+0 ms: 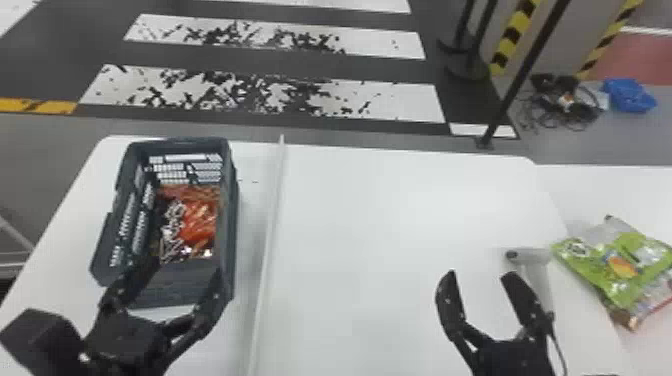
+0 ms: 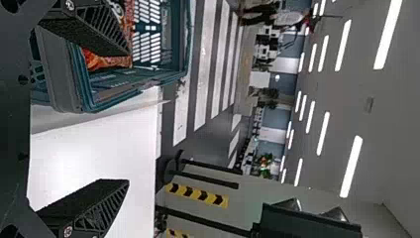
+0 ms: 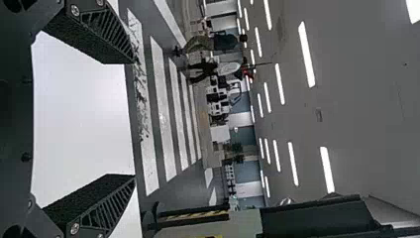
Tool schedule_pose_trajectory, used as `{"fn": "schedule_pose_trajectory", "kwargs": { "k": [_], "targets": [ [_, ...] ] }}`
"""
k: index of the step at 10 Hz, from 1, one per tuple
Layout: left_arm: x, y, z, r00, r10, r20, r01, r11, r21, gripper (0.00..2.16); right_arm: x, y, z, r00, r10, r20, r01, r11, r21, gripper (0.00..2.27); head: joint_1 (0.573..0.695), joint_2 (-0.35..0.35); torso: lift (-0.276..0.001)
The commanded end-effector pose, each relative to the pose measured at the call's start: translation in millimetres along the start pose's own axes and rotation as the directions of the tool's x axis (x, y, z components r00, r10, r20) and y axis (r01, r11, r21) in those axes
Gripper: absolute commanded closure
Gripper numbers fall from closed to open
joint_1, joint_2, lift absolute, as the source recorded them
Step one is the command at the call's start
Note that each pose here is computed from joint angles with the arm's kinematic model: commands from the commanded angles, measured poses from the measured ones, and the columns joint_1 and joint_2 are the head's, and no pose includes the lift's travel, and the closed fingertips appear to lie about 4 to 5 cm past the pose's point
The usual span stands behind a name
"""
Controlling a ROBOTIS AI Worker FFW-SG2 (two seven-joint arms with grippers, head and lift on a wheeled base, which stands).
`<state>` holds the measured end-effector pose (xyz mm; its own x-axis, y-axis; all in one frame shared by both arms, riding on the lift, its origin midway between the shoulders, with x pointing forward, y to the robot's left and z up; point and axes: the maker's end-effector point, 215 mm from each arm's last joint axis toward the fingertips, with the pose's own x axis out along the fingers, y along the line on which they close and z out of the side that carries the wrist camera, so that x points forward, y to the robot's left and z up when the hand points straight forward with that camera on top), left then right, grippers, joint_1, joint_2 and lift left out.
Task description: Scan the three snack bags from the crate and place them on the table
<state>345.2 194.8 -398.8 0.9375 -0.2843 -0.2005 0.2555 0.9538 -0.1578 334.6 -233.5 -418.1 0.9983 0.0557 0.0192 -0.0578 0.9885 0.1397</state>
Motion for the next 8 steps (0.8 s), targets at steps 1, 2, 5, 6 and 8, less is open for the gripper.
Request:
{"fn": "schedule_pose_trajectory", "kwargs": {
  "k": [1, 2, 5, 6, 8],
  "targets": [
    [8.7, 19.5, 0.1, 0.996, 0.008, -0.09, -0.012, 0.999, -0.034, 0.08, 0.3, -0.1, -8.1, 0.999, 0.002, -0.033, -0.002, 1.0, -0.005, 0.11, 0.695, -0.069, -0.037],
    [15.6, 33.0, 5.2, 0.99, 0.024, -0.137, -0.03, 0.999, -0.042, 0.08, 0.5, -1.9, -6.3, 1.0, -0.008, -0.03, 0.008, 1.0, -0.005, 0.11, 0.695, -0.049, -0.037],
    [42.2, 64.7, 2.6, 0.964, 0.059, -0.259, -0.088, 0.991, -0.102, 0.08, 1.1, -2.8, -14.7, 0.998, -0.017, -0.061, 0.016, 1.0, -0.002, 0.11, 0.695, -0.001, -0.037],
    [50.5, 72.5, 4.2, 0.957, 0.067, -0.283, -0.099, 0.99, -0.103, 0.08, 6.4, -0.4, -15.6, 0.998, -0.005, -0.067, 0.004, 1.0, -0.019, 0.11, 0.695, 0.013, -0.037],
    [66.9, 95.5, 11.6, 0.943, 0.126, -0.308, -0.164, 0.981, -0.1, 0.08, 19.2, 4.5, -28.5, 0.993, 0.015, -0.118, -0.018, 1.0, -0.025, 0.11, 0.695, 0.031, -0.037]
  ]
}}
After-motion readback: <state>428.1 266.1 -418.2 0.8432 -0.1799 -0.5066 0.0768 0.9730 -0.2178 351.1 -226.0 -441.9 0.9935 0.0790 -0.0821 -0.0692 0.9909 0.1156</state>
